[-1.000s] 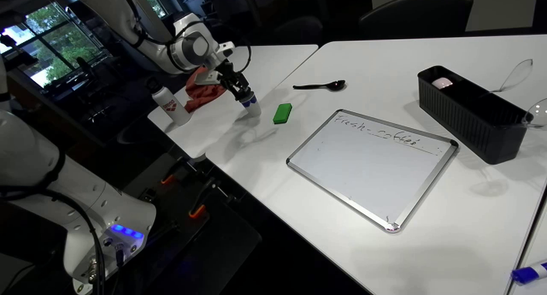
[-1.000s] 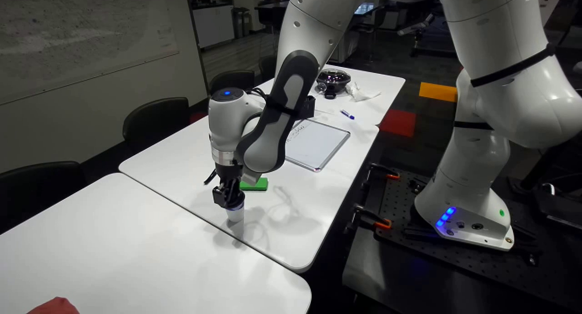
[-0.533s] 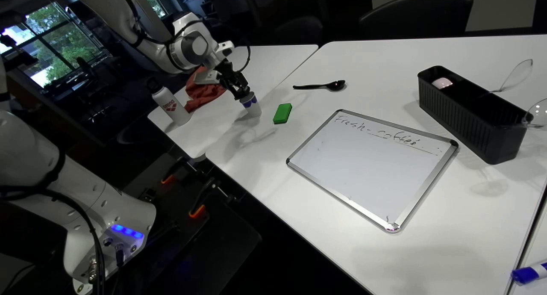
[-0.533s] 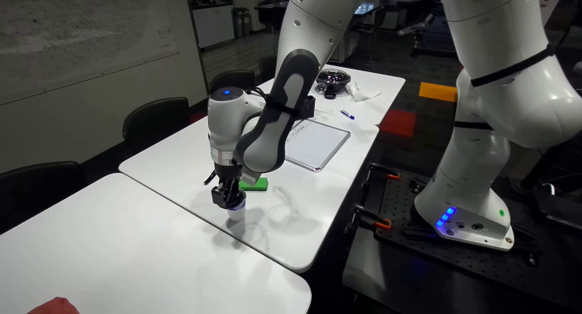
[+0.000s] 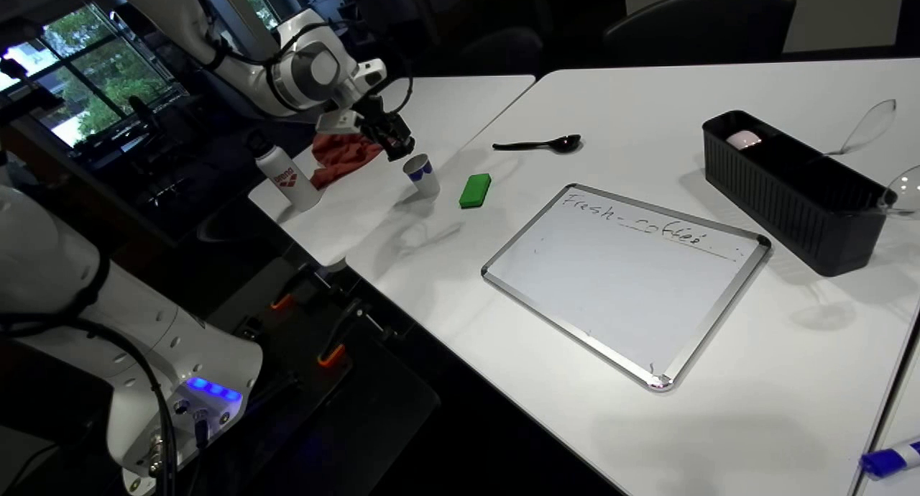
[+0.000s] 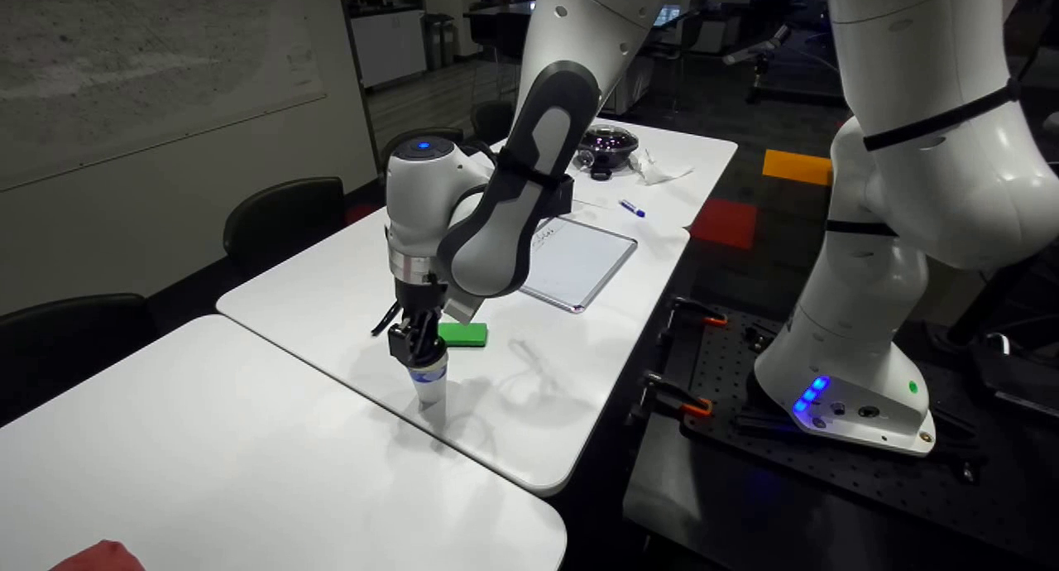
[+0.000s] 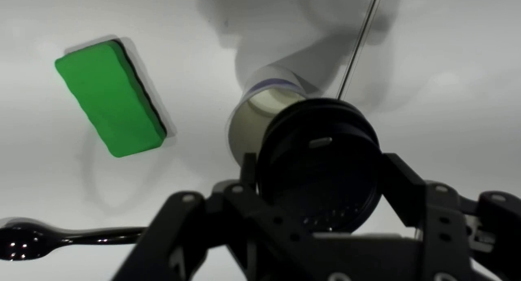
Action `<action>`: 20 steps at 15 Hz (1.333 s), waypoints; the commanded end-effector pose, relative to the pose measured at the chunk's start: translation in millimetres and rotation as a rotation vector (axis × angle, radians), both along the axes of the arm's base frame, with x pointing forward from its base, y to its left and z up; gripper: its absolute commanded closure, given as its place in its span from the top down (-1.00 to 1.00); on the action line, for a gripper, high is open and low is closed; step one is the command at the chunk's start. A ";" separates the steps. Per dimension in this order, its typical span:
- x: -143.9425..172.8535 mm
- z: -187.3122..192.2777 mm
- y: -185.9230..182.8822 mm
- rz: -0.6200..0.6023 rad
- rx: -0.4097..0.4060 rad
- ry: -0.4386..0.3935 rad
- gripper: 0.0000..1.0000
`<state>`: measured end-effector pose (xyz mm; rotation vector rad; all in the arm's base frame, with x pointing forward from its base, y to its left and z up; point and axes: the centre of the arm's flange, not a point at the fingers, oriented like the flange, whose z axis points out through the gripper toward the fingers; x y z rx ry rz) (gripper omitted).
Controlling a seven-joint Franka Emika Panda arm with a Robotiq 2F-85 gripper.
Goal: Pick up the black lid from the cup and put it on the table.
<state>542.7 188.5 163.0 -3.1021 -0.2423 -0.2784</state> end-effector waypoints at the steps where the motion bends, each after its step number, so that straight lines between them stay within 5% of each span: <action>1: -33.9 22.4 -18.9 -0.048 0.043 -0.033 0.54; 11: -97.4 5.2 -94.2 -0.334 0.160 -0.067 0.58; 20: -96.3 -36.6 -166.0 -0.584 0.207 0.041 0.66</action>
